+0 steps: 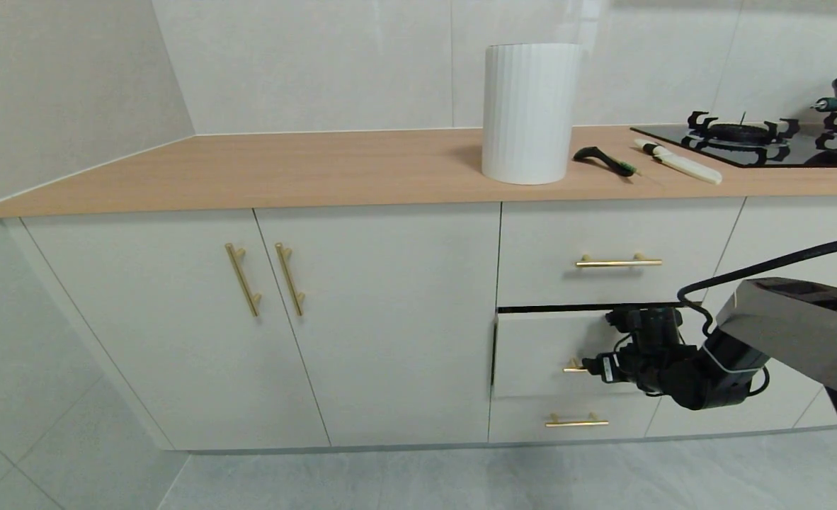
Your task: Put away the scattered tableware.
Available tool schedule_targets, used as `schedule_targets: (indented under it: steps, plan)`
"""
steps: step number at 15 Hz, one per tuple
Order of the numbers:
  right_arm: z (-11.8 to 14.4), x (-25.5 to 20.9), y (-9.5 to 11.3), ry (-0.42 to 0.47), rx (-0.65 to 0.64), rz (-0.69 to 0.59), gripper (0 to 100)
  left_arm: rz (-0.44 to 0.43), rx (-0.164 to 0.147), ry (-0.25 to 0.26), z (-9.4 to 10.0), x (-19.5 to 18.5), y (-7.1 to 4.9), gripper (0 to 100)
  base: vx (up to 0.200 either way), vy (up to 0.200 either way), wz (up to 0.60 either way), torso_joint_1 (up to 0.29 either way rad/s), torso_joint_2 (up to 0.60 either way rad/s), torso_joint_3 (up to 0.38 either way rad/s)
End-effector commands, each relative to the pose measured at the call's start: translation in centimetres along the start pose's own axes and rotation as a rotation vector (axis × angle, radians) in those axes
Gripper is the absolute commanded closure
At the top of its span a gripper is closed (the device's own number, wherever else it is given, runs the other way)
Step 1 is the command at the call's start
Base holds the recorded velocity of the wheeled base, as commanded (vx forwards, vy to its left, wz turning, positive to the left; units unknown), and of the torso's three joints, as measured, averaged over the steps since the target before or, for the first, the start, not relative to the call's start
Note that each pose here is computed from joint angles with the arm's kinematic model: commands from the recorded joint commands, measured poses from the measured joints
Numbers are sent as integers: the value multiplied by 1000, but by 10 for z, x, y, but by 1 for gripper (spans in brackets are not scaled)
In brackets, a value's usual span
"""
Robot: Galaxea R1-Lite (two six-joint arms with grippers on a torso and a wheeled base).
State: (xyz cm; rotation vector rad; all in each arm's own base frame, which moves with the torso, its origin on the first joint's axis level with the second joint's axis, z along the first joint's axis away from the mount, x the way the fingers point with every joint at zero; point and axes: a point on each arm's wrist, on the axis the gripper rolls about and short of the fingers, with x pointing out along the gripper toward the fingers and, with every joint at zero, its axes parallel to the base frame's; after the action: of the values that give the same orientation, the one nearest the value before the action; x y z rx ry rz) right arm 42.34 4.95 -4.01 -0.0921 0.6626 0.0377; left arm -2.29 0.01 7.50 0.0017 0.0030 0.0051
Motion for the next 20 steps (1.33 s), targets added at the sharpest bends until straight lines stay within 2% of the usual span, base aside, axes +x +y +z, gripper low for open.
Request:
schedule_targets:
  steps: [1,3,5,7,9,11,14,20]
  plan:
    - [25,-63,2,9,-16,66,0,1,1,2,0,0,0,0,0,0,0,0,0,0]
    - [50,-117,7,65,-38,102,0,1,0,2,0,0,0,0,0,0,0,0,0,0]
    - [73,-170,7,49,-49,116,0,1,0,2,0,0,0,0,0,0,0,0,0,0]
    - [85,-200,9,5,-57,124,0,1,0,2,0,0,0,0,0,0,0,0,0,0]
    - [90,-198,9,-7,-54,116,0,1,1,2,0,0,0,0,0,0,0,0,0,0]
    - [89,-168,13,3,-48,106,0,1,0,2,0,0,0,0,0,0,0,0,0,0]
    - [80,-135,14,-18,-42,68,0,1,0,2,0,0,0,0,0,0,0,0,0,0]
    - [74,-101,20,-59,-12,42,0,1,0,2,0,0,0,0,0,0,0,0,0,0]
